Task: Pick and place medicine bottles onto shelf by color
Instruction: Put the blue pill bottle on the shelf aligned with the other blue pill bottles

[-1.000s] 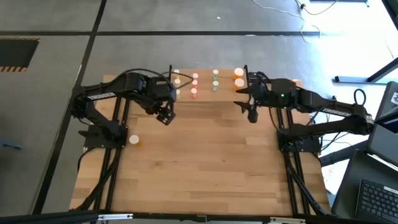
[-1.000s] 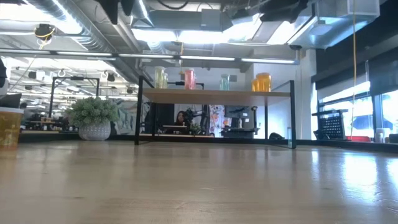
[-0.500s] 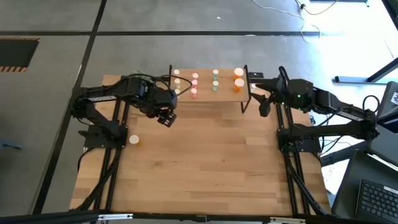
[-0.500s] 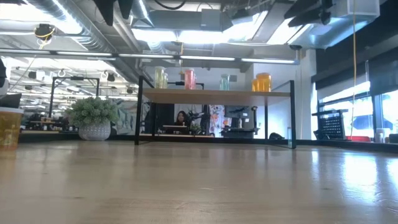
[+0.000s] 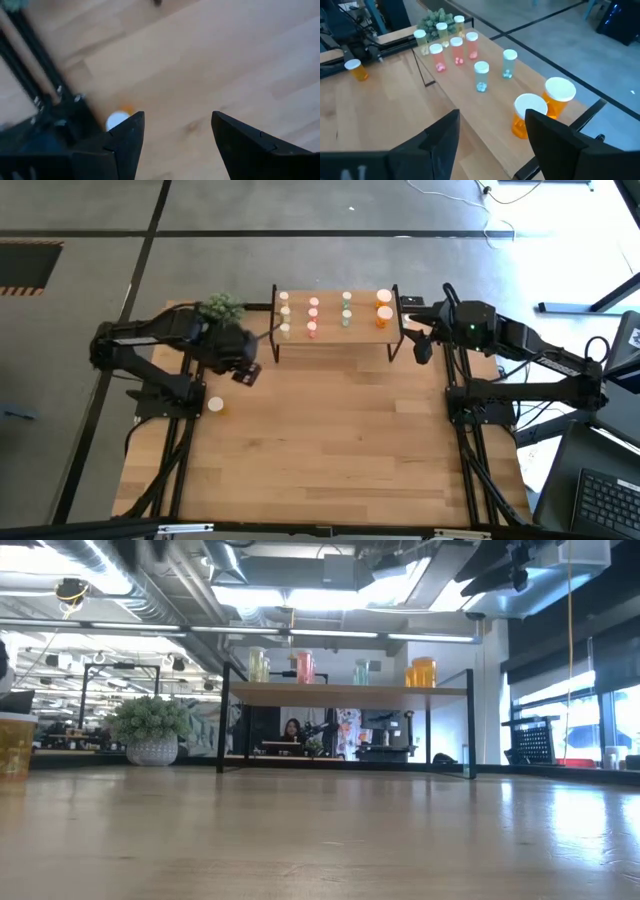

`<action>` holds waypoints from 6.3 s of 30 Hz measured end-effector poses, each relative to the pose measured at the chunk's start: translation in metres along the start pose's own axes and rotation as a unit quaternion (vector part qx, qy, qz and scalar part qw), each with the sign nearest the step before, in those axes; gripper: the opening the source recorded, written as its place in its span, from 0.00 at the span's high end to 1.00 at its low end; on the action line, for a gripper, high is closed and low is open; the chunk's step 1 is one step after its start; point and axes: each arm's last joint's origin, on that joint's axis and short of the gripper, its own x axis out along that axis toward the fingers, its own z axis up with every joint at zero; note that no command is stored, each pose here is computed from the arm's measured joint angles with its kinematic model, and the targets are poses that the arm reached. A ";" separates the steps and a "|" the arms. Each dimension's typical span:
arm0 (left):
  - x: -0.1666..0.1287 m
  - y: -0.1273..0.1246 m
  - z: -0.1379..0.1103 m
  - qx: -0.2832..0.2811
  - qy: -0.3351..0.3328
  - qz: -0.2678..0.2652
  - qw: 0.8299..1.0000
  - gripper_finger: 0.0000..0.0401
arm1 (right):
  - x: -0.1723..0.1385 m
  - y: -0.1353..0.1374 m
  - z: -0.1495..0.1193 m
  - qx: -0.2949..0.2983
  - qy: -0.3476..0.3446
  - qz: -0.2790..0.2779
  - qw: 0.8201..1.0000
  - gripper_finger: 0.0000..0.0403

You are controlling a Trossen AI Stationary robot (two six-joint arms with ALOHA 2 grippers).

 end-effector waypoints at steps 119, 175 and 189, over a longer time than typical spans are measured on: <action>-0.012 0.029 -0.028 -0.014 -0.082 -0.070 0.994 0.44 | 0.143 -0.178 -0.110 -0.072 0.271 -0.053 0.958 0.44; -0.012 0.029 -0.028 0.007 -0.090 -0.066 0.994 0.43 | 0.164 -0.188 -0.126 -0.021 0.287 -0.071 0.955 0.69; -0.012 0.029 -0.028 0.007 -0.090 -0.066 0.994 0.44 | 0.164 -0.188 -0.126 -0.021 0.287 -0.071 0.955 0.72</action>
